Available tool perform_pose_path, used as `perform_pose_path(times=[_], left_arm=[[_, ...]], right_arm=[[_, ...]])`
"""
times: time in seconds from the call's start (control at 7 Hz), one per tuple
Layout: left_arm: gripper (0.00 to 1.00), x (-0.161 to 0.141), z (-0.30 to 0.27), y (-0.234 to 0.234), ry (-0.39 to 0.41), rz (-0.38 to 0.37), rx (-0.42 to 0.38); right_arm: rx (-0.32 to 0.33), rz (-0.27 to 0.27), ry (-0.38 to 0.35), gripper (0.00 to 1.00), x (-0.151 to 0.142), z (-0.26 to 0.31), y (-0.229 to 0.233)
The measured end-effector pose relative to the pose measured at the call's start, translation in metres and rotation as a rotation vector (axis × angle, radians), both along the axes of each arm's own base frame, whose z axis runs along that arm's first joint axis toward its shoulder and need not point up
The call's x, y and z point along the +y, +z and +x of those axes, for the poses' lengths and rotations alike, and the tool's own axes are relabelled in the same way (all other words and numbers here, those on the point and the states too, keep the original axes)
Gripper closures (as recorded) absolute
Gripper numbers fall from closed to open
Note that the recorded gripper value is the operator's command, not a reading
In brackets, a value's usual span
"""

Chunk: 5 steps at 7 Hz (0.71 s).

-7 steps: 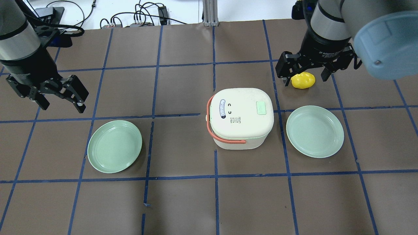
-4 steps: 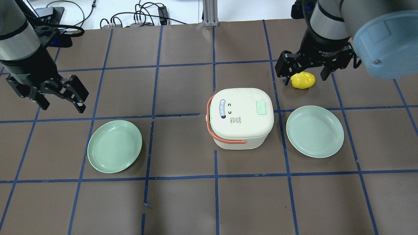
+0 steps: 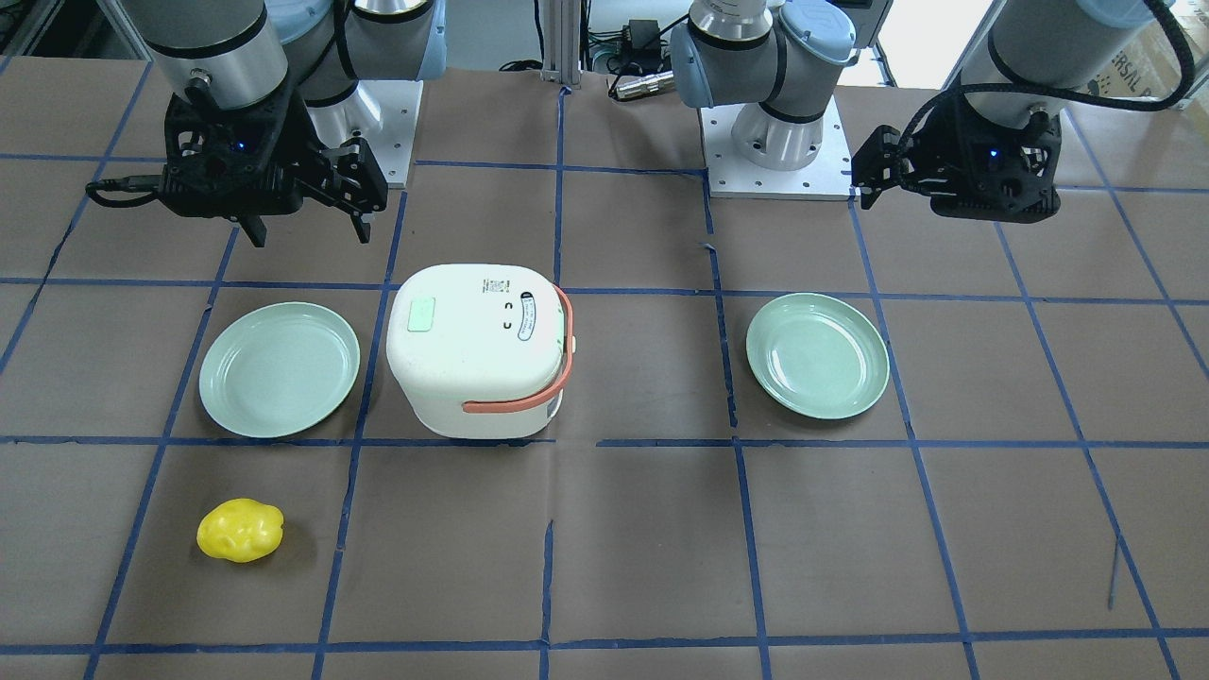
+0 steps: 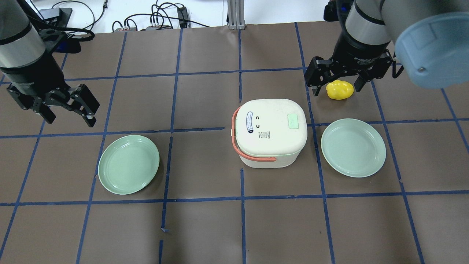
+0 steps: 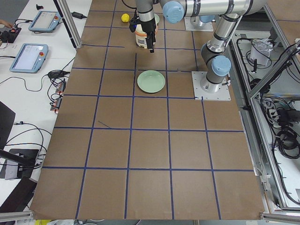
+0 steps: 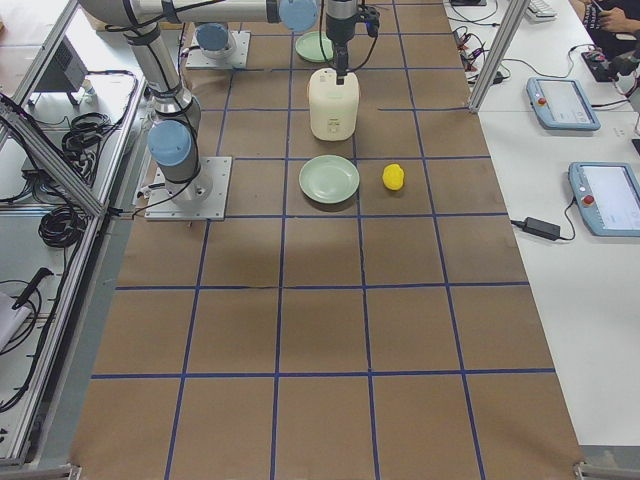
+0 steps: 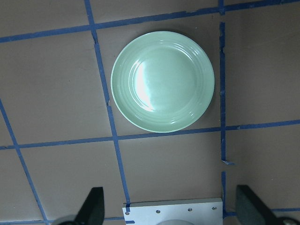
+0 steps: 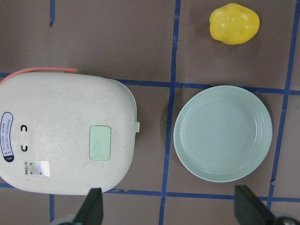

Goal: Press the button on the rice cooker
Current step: 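Lower the right gripper onto the green button on the cooker lid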

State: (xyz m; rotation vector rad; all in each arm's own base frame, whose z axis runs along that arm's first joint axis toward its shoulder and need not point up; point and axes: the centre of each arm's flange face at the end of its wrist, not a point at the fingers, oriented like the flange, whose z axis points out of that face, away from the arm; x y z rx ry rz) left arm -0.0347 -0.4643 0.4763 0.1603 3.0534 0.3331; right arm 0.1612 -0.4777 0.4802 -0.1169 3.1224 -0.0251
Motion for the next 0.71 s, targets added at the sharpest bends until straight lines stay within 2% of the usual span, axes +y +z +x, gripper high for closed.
perform_pose_path(times=[0.29,0.43,0.57,0.71], left_arm=[[0.0,0.0,0.0,0.0,0.0,0.0,0.0],[0.0,0.0,0.0,0.0,0.0,0.0,0.0],[0.0,0.0,0.0,0.0,0.0,0.0,0.0],[0.0,0.0,0.0,0.0,0.0,0.0,0.0]], right_arm=[[-0.15,0.017,-0.037,0.0,0.0,0.018,-0.002],[-0.192,0.015,-0.059,0.26,-0.006,0.023,-0.009],[-0.202,0.002,-0.067,0.64,-0.014,0.024,-0.025],[-0.198,0.013,-0.072,0.82,-0.015,0.024,-0.05]])
